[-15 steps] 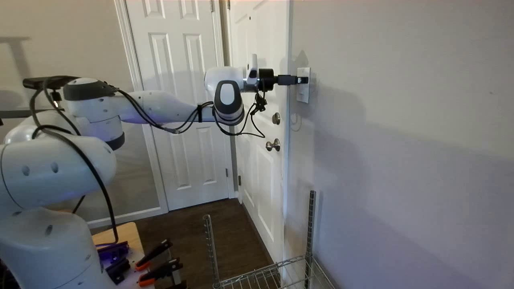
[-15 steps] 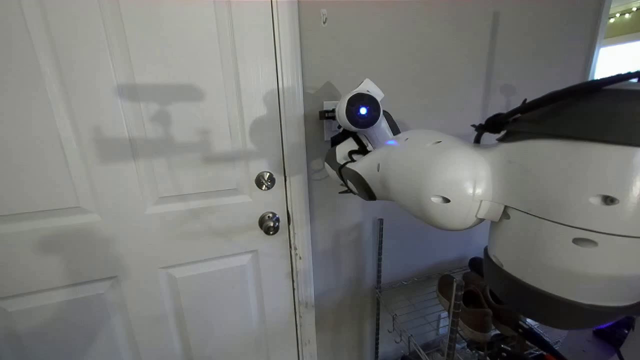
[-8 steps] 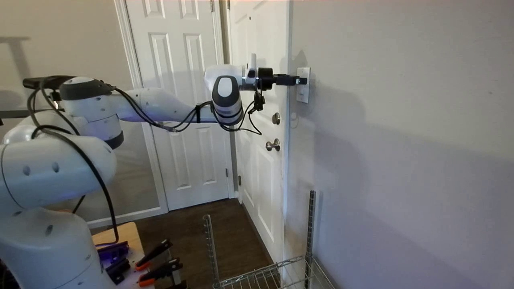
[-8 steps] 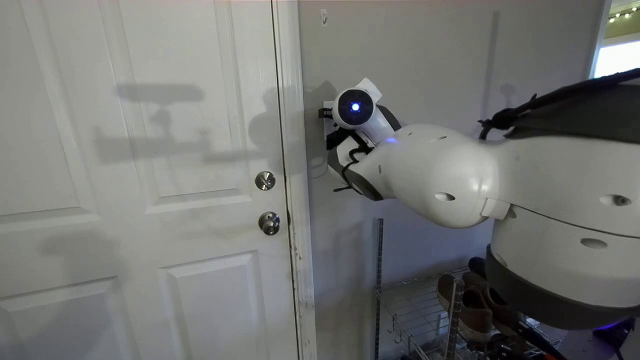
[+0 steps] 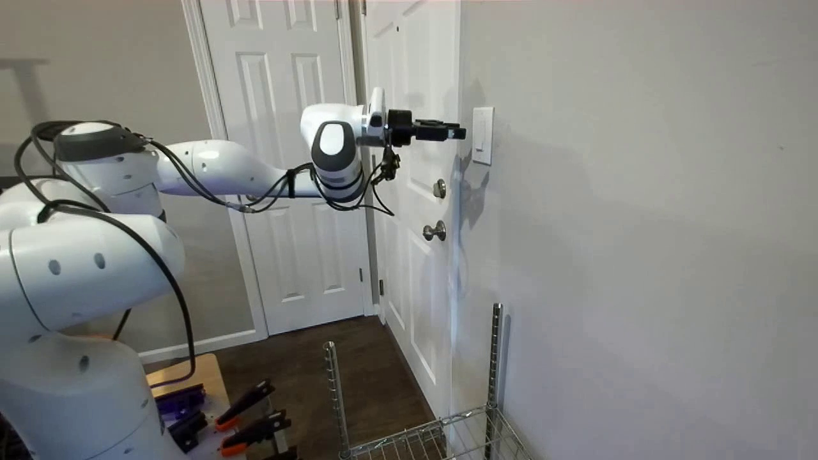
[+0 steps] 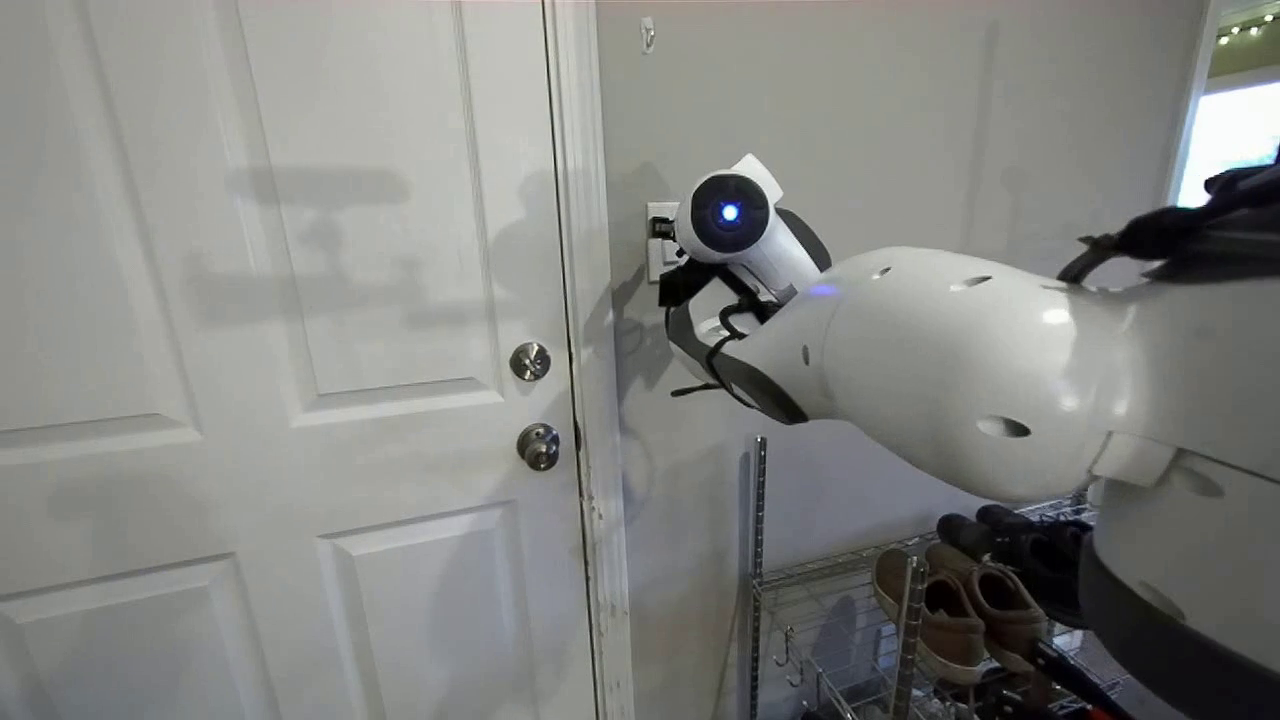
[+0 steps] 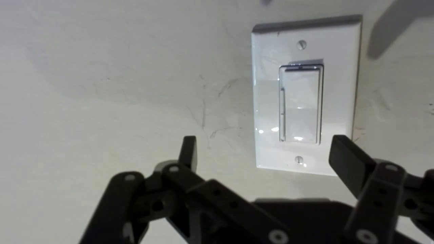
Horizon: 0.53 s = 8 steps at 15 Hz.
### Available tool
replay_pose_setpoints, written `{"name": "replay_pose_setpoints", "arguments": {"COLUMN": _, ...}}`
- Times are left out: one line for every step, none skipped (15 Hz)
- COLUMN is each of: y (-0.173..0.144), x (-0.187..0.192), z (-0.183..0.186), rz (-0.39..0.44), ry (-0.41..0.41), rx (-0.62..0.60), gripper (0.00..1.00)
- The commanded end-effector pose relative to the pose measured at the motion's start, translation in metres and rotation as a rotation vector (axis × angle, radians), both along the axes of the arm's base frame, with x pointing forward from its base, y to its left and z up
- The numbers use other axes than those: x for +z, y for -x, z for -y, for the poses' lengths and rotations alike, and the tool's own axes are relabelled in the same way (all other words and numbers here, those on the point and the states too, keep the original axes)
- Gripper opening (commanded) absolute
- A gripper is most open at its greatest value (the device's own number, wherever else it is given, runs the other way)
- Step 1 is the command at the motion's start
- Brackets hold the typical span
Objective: Switch the light on
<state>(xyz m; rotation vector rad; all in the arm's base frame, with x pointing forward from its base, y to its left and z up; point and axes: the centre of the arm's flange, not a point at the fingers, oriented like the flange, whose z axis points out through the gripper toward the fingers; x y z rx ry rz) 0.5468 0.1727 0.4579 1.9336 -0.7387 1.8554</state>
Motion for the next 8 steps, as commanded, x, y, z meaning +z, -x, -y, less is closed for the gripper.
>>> {"name": "replay_pose_setpoints", "arguments": {"y": 0.033, "x": -0.009, "z": -0.001, "rz": -0.021, "ry": -0.058, "rx": -0.034, "gripper": 1.0}}
{"name": "replay_pose_setpoints", "arguments": {"y": 0.037, "x": -0.011, "z": -0.002, "rz": -0.029, "ry": -0.067, "rx": -0.046, "gripper": 1.0}}
{"name": "replay_pose_setpoints", "arguments": {"y": 0.041, "x": -0.013, "z": -0.001, "rz": -0.036, "ry": -0.081, "rx": -0.056, "gripper": 1.0}}
{"name": "replay_pose_setpoints", "arguments": {"y": 0.025, "x": -0.011, "z": -0.005, "rz": -0.035, "ry": -0.048, "rx": -0.024, "gripper": 1.0}}
{"name": "replay_pose_setpoints", "arguments": {"y": 0.029, "x": -0.013, "z": -0.004, "rz": -0.039, "ry": -0.056, "rx": -0.03, "gripper": 1.0}}
{"name": "replay_pose_setpoints", "arguments": {"y": 0.031, "x": -0.013, "z": -0.004, "rz": -0.04, "ry": -0.059, "rx": -0.032, "gripper": 1.0}}
{"name": "replay_pose_setpoints", "arguments": {"y": 0.032, "x": -0.013, "z": -0.003, "rz": -0.04, "ry": -0.06, "rx": -0.033, "gripper": 1.0}}
{"name": "replay_pose_setpoints", "arguments": {"y": 0.032, "x": -0.014, "z": -0.003, "rz": -0.04, "ry": -0.06, "rx": -0.035, "gripper": 1.0}}
